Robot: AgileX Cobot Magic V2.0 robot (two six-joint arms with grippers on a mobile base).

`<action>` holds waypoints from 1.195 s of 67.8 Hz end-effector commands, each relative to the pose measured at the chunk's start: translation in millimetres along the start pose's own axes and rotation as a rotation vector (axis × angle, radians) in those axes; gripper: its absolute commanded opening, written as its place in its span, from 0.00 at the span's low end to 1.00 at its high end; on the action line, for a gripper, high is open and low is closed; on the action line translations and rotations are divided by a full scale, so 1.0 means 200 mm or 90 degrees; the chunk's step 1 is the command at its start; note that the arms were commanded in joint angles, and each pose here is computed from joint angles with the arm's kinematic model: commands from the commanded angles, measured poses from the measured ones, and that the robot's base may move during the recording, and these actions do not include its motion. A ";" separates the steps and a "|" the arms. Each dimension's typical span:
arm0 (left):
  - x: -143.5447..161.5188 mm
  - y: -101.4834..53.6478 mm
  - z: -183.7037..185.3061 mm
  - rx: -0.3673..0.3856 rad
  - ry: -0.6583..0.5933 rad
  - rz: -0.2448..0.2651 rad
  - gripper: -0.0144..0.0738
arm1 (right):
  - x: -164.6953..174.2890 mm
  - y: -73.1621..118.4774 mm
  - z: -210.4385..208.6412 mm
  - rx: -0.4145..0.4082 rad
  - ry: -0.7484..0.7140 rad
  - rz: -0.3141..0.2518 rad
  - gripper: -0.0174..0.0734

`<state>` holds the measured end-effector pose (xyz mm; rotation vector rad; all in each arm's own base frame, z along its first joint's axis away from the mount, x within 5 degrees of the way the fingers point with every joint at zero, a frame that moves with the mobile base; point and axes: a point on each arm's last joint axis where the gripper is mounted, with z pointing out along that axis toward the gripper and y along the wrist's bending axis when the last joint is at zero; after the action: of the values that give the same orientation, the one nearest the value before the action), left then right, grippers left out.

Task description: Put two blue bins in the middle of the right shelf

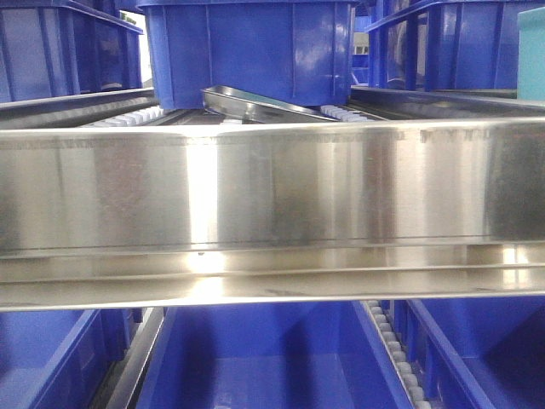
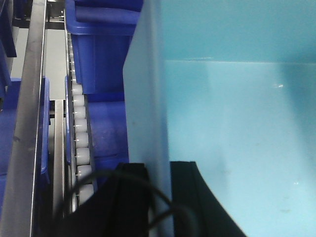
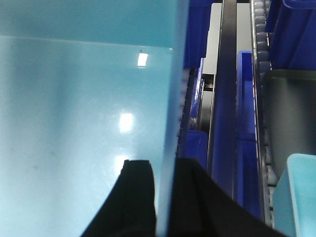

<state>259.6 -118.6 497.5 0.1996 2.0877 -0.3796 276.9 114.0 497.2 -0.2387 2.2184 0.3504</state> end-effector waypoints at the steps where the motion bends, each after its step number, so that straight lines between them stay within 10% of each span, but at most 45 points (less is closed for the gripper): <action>1: -0.04 -0.01 -0.05 0.007 -0.052 0.005 0.04 | -0.01 -0.02 -0.03 0.024 -0.020 -0.013 0.03; 81: -0.05 0.01 -0.05 -0.012 -0.057 0.018 0.04 | -0.09 -0.01 -0.04 0.006 -0.125 -0.015 0.03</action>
<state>261.3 -116.3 500.7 0.2000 2.0535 -0.3441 283.6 116.7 505.0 -0.2256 2.1054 0.3770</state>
